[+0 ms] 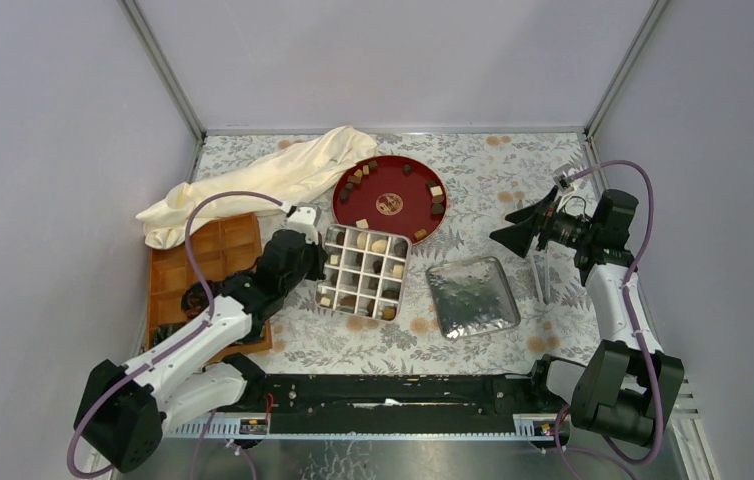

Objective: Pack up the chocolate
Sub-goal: Pick up the packing box from the center of the board.

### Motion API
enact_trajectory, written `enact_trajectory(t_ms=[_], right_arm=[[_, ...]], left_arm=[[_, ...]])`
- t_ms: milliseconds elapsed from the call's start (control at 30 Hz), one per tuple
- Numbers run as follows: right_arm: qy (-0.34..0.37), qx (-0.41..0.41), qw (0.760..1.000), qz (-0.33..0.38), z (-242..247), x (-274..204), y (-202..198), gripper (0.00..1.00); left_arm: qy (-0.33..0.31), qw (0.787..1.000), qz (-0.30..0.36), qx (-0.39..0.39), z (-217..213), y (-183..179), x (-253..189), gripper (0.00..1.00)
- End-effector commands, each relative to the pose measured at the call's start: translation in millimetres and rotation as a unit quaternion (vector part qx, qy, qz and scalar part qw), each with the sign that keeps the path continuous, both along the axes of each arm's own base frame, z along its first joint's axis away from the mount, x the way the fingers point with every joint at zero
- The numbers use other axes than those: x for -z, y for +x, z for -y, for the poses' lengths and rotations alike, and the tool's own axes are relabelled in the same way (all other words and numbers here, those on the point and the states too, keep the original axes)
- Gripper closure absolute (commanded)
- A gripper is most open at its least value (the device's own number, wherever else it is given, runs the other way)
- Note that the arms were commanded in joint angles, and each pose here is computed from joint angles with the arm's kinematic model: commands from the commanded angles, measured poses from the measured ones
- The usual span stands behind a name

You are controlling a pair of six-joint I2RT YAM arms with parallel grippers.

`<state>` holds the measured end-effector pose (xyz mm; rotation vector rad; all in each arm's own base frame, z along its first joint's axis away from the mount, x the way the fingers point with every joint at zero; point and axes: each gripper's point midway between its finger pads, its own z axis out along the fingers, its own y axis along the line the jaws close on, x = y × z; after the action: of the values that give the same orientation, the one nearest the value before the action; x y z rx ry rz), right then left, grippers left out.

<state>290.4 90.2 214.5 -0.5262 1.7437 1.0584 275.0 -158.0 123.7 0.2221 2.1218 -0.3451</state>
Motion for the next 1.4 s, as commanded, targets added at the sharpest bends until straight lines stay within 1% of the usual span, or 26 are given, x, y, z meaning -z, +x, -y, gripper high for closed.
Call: enact_trajectory(t_ms=[0, 233, 433, 800, 1033, 1133, 1367], right_arm=[[-0.004, -0.014, 0.999, 0.035, -1, -20, 1, 0.0], [-0.003, -0.014, 0.999, 0.033, -1, -19, 1, 0.0], [-0.002, -0.014, 0.999, 0.031, -1, -17, 1, 0.0], [-0.002, -0.017, 0.999, 0.032, -2, -17, 1, 0.0], [-0.002, -0.018, 0.999, 0.032, -2, -16, 1, 0.0], [-0.003, -0.019, 0.999, 0.031, -2, -15, 1, 0.0], [-0.003, -0.021, 0.999, 0.031, -2, -15, 0, 0.0]], left_arm=[[-0.105, 0.984, 0.128, -0.059, 4, 24, -75, 1.0], [-0.114, 0.969, 0.194, -0.107, -21, 18, -104, 1.0], [-0.106, 0.963, 0.22, -0.111, -26, 13, -114, 1.0], [-0.08, 0.959, 0.264, -0.07, -16, 2, -129, 1.0], [-0.078, 0.95, 0.299, -0.036, -9, -7, -142, 1.0], [-0.088, 0.946, 0.311, -0.018, -3, -12, -147, 1.0], [-0.087, 0.945, 0.316, -0.011, -1, -15, -148, 1.0]])
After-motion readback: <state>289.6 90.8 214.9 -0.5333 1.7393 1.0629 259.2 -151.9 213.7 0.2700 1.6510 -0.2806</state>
